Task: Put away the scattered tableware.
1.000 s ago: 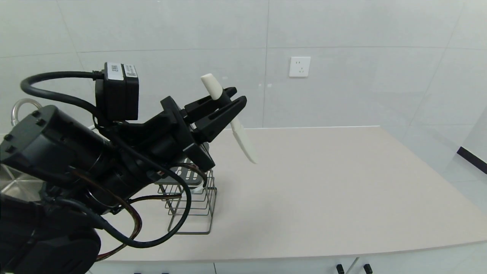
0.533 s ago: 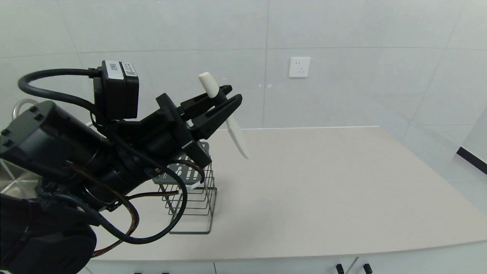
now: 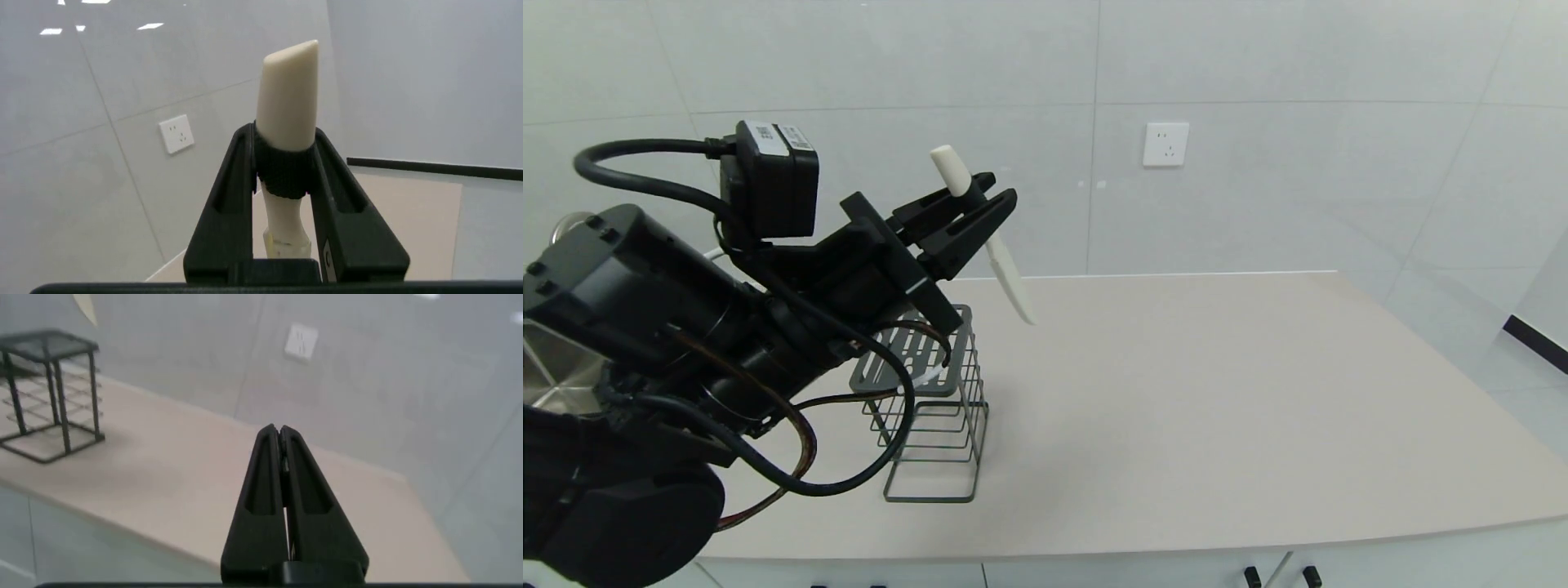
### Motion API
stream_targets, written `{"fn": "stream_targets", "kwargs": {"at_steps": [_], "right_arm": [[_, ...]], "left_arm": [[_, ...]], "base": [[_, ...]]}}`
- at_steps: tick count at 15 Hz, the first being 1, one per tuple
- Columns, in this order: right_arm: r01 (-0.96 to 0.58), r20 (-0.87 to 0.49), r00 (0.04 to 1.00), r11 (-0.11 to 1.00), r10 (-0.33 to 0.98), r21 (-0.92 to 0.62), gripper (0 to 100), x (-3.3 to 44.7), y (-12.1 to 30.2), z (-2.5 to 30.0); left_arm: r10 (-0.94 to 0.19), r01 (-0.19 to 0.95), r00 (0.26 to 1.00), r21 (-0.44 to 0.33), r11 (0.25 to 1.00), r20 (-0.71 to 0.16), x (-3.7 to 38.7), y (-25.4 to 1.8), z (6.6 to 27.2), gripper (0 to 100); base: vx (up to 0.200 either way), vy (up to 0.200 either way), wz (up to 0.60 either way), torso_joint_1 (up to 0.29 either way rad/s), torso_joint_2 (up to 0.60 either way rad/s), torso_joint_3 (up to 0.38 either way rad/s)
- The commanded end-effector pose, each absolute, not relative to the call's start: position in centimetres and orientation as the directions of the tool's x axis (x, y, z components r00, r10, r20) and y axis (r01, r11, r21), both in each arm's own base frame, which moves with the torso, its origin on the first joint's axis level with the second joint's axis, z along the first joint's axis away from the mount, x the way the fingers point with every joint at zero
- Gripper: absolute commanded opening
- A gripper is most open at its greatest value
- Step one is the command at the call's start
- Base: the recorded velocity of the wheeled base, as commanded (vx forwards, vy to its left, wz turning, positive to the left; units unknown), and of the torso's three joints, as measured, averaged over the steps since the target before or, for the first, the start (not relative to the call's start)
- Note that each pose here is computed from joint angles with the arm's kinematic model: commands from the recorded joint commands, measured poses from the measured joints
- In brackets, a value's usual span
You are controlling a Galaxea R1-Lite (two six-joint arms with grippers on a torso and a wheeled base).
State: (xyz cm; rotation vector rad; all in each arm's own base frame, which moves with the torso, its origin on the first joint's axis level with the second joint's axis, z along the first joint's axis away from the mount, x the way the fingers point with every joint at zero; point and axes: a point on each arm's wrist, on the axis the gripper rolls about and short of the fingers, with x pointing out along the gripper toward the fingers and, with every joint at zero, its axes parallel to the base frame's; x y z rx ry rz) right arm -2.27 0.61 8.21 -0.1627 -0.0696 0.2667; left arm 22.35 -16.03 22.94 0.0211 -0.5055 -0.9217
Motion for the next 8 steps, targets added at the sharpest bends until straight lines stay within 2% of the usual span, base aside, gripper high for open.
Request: {"fn": "stream_targets", "kwargs": {"at_steps": [1, 4, 8], "right_arm": [[-0.253, 0.047, 0.964, 0.956, 0.262, -0.147, 0, -2.3, 0.6, 8.2], [-0.255, 0.047, 0.964, 0.96, 0.262, -0.118, 0, -2.3, 0.6, 8.2], [-0.257, 0.047, 0.964, 0.962, 0.262, -0.096, 0, -2.3, 0.6, 8.2]], "left_arm": [[-0.749, 0.73, 0.511, 0.248, 0.637, 0.423, 21.9, -14.9, 23.4, 0], [-0.722, 0.669, 0.57, 0.288, 0.685, 0.393, 21.9, -12.5, 22.7, 0], [-0.754, 0.697, 0.564, 0.295, 0.654, 0.337, 22.5, -12.4, 23.2, 0]], "base": [[0.0, 0.0, 0.0, 0.0, 0.0, 0.0], [0.0, 0.0, 0.0, 0.0, 0.0, 0.0], [0.0, 0.0, 0.0, 0.0, 0.0, 0.0]]}}
